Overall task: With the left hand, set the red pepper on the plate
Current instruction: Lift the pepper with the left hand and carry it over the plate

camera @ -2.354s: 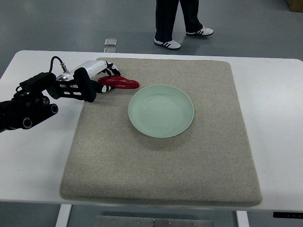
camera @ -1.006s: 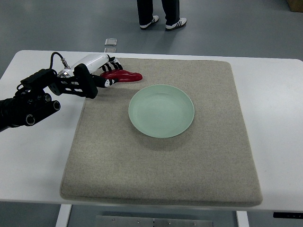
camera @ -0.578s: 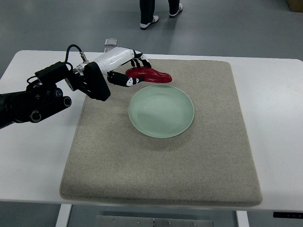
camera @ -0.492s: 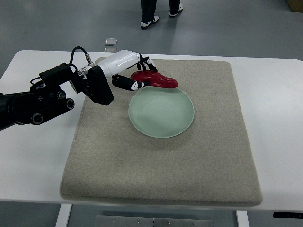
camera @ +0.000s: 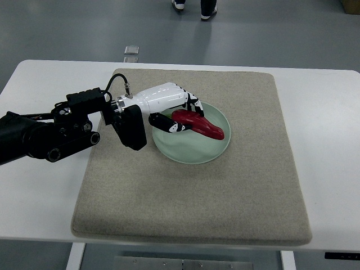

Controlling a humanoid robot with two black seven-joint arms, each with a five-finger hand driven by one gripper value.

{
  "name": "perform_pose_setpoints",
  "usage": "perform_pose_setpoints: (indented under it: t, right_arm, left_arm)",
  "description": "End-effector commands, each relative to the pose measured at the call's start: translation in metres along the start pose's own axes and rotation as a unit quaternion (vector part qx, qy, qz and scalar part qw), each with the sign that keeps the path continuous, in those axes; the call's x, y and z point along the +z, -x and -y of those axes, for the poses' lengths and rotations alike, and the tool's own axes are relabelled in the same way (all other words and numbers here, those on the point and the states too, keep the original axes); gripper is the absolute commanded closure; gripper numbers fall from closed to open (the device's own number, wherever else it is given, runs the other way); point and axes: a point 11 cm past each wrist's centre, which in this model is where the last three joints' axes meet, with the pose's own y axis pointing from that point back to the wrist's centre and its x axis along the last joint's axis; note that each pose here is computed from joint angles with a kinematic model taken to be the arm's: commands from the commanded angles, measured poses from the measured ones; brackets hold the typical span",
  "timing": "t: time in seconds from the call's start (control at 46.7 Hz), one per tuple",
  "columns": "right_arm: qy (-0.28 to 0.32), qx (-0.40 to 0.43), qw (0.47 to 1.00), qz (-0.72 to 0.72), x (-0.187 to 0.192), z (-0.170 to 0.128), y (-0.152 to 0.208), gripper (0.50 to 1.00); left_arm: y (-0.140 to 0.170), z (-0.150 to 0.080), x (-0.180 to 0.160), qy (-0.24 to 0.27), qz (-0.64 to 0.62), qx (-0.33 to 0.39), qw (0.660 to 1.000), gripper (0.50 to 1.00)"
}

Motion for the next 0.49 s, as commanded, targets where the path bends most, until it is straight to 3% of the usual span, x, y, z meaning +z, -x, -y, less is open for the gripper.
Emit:
perform_pose_setpoints:
  t: [0.0,0.471]
  right_arm:
    - [0.0,0.0,1.0,0.0,0.0,0.0,0.0,0.568]
    - [0.0,0.0,1.0,0.0,0.0,0.0,0.0,0.568]
  left_arm:
    - [0.0047,-0.0017,-0.0029,-0.003,0.012,-0.012,1.0,1.0]
    - [0.0126,-0.0041,-0.0081,-0.015,0.012,-0.016,1.0,1.0]
